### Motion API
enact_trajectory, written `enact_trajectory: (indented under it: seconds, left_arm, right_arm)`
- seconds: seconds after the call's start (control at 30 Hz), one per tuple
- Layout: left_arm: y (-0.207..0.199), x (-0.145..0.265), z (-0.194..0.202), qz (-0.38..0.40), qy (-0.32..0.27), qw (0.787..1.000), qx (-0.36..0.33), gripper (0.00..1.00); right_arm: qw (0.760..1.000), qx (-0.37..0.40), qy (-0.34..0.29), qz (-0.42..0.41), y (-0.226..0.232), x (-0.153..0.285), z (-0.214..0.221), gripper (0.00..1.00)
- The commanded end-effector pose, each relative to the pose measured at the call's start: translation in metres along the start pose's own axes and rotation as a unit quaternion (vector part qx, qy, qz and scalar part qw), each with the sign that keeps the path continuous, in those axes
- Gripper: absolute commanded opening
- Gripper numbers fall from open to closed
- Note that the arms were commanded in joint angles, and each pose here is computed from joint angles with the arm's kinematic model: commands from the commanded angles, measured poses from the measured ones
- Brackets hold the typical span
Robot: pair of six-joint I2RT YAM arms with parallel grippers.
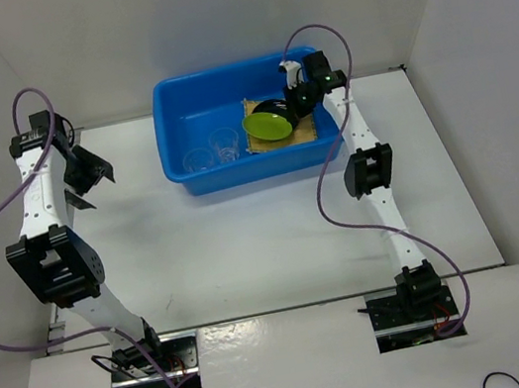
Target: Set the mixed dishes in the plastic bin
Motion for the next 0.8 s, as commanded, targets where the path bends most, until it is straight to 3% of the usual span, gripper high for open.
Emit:
enact_trajectory:
  seconds: [0.0, 0.3, 0.67, 0.73, 0.77]
  left_arm:
    - [0.003, 0.013, 0.006, -0.001, -0.015, 1.0, 0.012, 0.83]
    - [0.006, 0.012, 0.013, -0.001, -0.013, 1.0, 0.012, 0.83]
    - [0.004, 0.007, 0.015, 0.003, -0.01, 1.0, 0.017, 0.83]
    - [0.004, 0.007, 0.015, 0.003, -0.01, 1.0, 0.017, 0.83]
    - [0.003, 0.006, 0.013, 0.005, -0.014, 1.0, 0.017, 0.83]
  right_arm:
    - [0.999, 0.015, -0.051, -0.002, 0.007, 0.029, -0.032, 0.0]
    - [0.997, 0.024, -0.079, 0.007, 0.007, 0.043, -0.049, 0.0]
    - [0.983, 0.021, -0.166, 0.082, -0.015, 0.071, -0.089, 0.0]
    - [0.981, 0.02, -0.172, 0.09, -0.019, 0.078, -0.092, 0.16]
    - [0.98, 0.022, -0.177, 0.09, -0.016, 0.084, -0.096, 0.28]
Point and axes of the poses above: each gripper's point midway between its finger pads, its own x axis back along the fingers, its own y axis along the line the jaws close on, z = x × y, the point moved 5 cm from there along x, back along the fingers, and after that the axes turned 15 degrees about -x, right-handed, at the moved point
